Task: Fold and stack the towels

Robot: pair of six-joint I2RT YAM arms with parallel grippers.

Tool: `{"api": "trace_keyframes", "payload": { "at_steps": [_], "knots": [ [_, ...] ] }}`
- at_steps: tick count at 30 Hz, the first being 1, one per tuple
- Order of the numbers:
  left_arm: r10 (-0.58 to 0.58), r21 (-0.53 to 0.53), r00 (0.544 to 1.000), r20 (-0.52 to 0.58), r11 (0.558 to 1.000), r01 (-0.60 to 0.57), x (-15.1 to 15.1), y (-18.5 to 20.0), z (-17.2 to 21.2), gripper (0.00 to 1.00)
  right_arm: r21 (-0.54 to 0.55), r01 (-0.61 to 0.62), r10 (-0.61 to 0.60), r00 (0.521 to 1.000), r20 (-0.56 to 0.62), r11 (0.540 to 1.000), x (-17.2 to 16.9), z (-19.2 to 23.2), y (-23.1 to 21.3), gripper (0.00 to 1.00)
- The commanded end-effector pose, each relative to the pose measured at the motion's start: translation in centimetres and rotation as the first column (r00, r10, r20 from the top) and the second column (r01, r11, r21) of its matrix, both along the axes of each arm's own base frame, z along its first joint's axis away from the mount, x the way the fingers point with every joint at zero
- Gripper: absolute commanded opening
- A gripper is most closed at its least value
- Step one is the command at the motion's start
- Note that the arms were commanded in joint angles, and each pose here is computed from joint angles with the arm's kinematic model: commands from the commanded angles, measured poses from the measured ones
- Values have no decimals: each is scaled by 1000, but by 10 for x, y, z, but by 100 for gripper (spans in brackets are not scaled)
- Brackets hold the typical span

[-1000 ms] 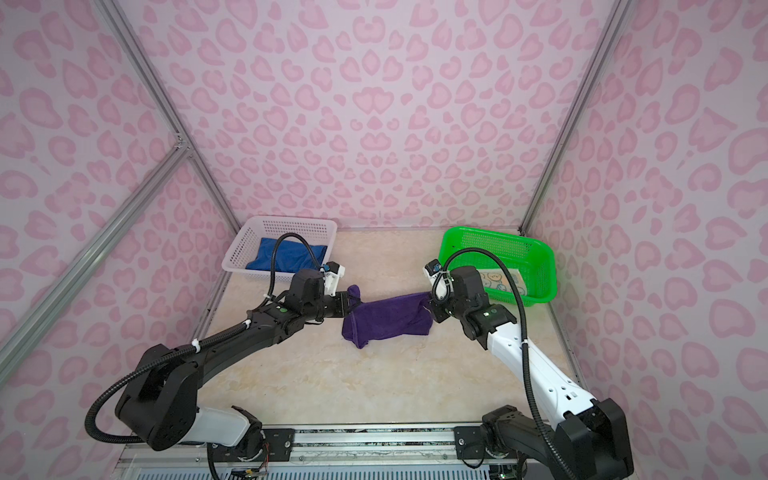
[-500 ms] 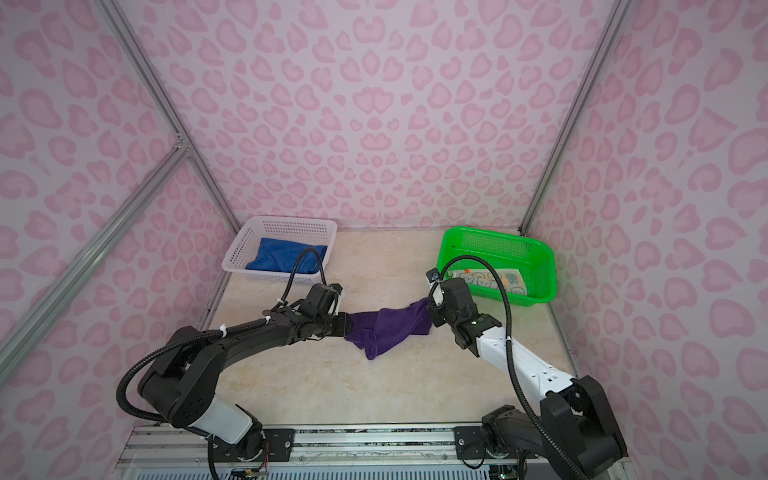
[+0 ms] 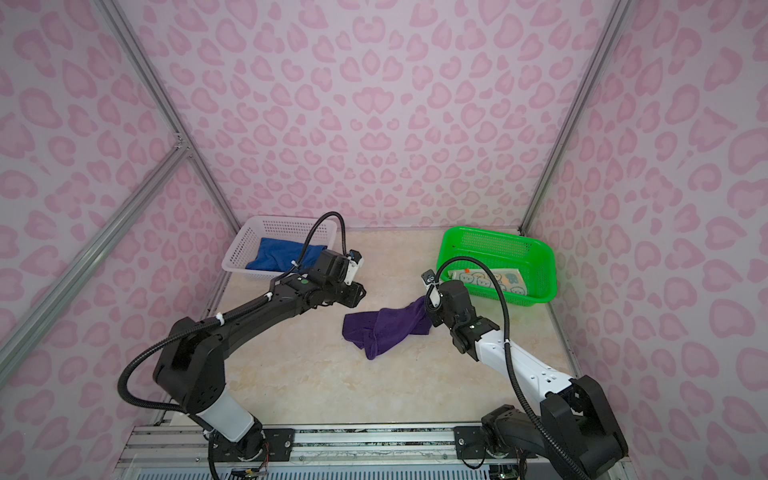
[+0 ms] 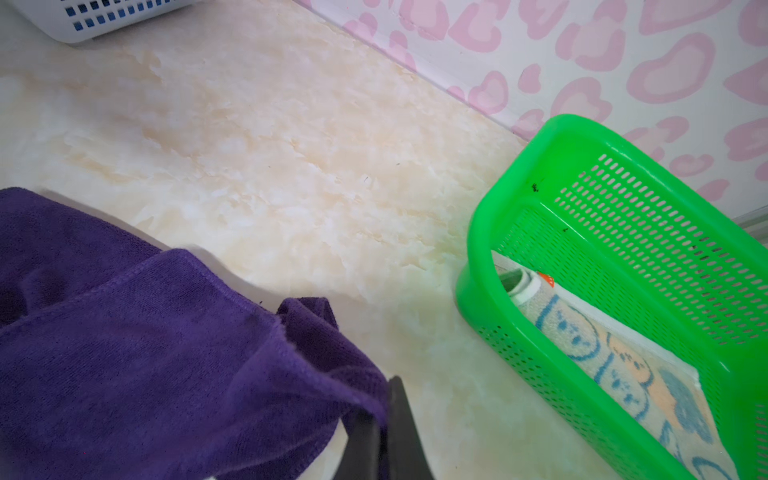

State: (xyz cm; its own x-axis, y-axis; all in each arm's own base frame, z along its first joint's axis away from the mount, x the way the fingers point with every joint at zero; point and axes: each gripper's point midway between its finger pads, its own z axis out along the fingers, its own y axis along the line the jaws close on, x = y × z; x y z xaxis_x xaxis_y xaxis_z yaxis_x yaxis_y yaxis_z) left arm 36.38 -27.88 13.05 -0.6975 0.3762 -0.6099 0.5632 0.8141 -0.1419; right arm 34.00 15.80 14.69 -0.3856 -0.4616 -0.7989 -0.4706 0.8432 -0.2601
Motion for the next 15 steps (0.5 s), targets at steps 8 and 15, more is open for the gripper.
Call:
{"api": "trace_keyframes", "payload": {
  "at_steps": [8,15],
  "knots": [
    [-57,29,984,-170,998,63,-5,-47,-56,42,37,14,-15,1000,5,999,-6,-5,-2,0],
    [-43,51,975,-218,997,55,-4,-67,-82,39,41,8,-8,1000,-6,999,-7,-8,0,0]
  ]
}}
